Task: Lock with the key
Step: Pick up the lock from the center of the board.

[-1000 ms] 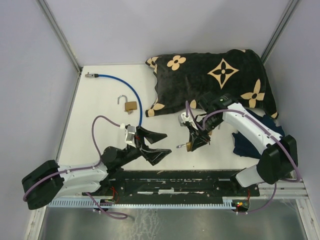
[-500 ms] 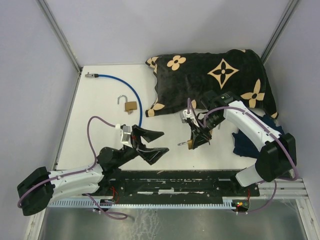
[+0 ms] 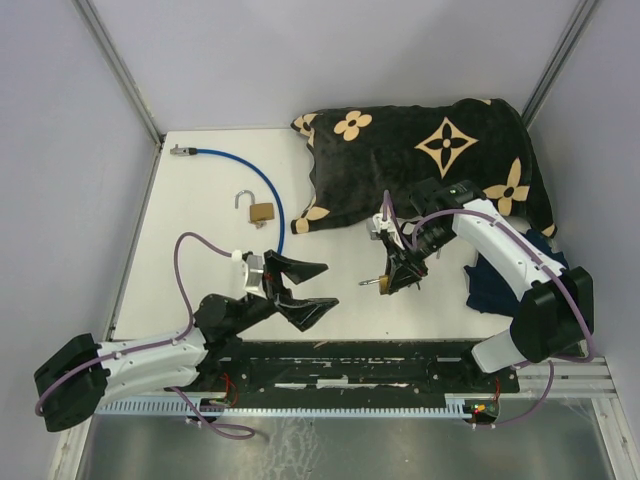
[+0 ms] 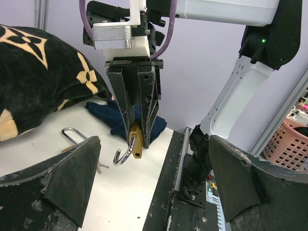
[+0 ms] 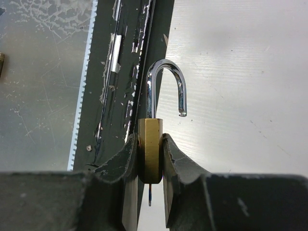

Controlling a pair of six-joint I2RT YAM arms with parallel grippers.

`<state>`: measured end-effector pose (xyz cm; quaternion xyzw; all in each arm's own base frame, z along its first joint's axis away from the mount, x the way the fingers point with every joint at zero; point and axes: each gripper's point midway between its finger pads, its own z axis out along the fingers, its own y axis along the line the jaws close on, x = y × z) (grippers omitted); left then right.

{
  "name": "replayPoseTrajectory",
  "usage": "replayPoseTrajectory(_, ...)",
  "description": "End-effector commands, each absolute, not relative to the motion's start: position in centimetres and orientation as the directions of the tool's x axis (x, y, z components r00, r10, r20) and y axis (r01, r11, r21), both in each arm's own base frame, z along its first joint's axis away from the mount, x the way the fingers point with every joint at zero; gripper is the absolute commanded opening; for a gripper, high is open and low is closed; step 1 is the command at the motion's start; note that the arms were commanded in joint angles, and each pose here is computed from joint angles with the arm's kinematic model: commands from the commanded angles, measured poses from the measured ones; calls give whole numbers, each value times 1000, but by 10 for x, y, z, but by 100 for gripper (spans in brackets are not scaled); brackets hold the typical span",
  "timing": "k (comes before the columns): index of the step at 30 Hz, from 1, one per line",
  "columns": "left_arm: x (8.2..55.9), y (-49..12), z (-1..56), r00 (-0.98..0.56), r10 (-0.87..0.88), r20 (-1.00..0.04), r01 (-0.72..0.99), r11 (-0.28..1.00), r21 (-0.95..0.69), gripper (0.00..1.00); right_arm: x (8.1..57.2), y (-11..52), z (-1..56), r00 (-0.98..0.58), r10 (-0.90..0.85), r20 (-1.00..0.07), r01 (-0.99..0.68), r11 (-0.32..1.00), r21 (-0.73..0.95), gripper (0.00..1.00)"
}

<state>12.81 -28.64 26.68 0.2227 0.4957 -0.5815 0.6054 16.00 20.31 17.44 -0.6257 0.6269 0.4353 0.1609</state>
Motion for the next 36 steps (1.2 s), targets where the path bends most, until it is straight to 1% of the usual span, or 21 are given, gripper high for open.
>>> replayPoseTrajectory(1, 128, -278, 280, -106, -526, -844, 934, 238, -266, 99, 161, 213, 197, -145, -576, -804, -929, -200, 311, 2)
replayPoseTrajectory(8, 128, -282, 282, -66, -491, -868, 944, 250, -214, 100, 163, 212, 196, -139, -581, -802, -934, -191, 301, 2)
replayPoseTrajectory(16, 127, -270, 279, -72, -481, -874, 932, 280, -231, 99, 161, 213, 199, -141, -571, -809, -931, -201, 304, 2)
replayPoseTrajectory(22, 129, -260, 280, -36, -481, -876, 921, 325, -216, 99, 162, 212, 198, -140, -576, -806, -934, -195, 301, 2)
replayPoseTrajectory(32, 129, -260, 280, -51, -497, -866, 919, 316, -235, 99, 161, 213, 201, -137, -564, -814, -934, -200, 295, 2)
replayPoseTrajectory(36, 124, -263, 280, -36, -482, -876, 934, 295, -201, 99, 160, 213, 204, -126, -557, -821, -940, -196, 278, 2)
